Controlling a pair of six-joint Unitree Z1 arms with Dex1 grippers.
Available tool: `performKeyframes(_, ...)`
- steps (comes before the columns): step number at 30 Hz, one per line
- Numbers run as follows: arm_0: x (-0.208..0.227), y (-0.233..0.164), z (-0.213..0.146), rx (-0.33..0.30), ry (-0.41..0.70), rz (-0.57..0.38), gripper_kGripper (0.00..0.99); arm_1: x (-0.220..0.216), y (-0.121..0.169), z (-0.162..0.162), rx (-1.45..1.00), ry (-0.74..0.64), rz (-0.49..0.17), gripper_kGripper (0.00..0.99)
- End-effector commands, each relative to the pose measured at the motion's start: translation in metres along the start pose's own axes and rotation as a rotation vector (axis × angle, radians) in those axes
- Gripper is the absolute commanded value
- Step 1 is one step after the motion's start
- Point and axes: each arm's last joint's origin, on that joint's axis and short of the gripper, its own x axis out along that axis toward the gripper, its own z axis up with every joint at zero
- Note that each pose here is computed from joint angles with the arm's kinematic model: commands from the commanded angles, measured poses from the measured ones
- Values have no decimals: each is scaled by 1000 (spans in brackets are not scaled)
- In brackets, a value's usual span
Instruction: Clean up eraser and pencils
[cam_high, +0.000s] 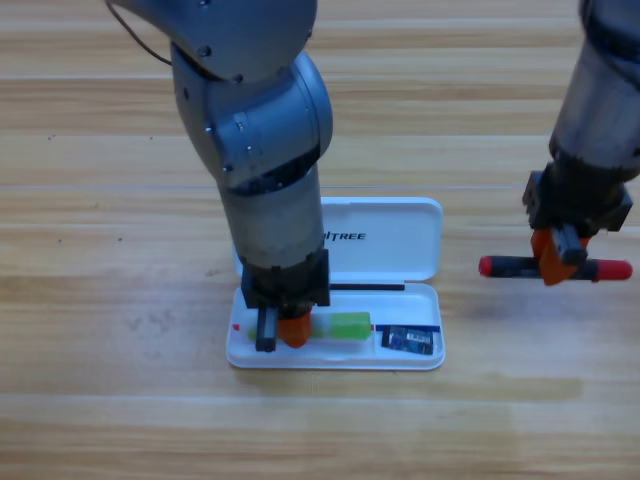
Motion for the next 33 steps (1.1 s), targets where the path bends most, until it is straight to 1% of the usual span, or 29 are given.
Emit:
performKeyframes(1,27,-9,3,12,65,-41,0,3,6,-8,25,-3,56,0)
performKeyframes(12,31,-9,4,14,67,-43,0,1,9,-7,23,-14,65,0)
performKeyframes(24,30,-9,4,14,67,-35,0,-4,8,-6,22,-24,58,0)
performKeyframes(25,30,-9,4,14,68,-33,176,-4,8,-6,22,-25,57,0)
performKeyframes(26,30,-9,3,13,72,-33,506,-3,8,-6,22,-24,58,0)
performKeyframes(27,31,-9,2,13,74,-33,813,-4,8,-6,22,-25,57,0)
performKeyframes(28,30,-9,2,13,73,-31,968,-4,8,-6,21,-25,57,0)
performKeyframes(29,29,-9,2,11,73,-28,990,-4,8,-6,21,-25,57,0)
performKeyframes(33,27,-9,1,10,72,-21,990,-4,9,-5,21,-24,58,0)
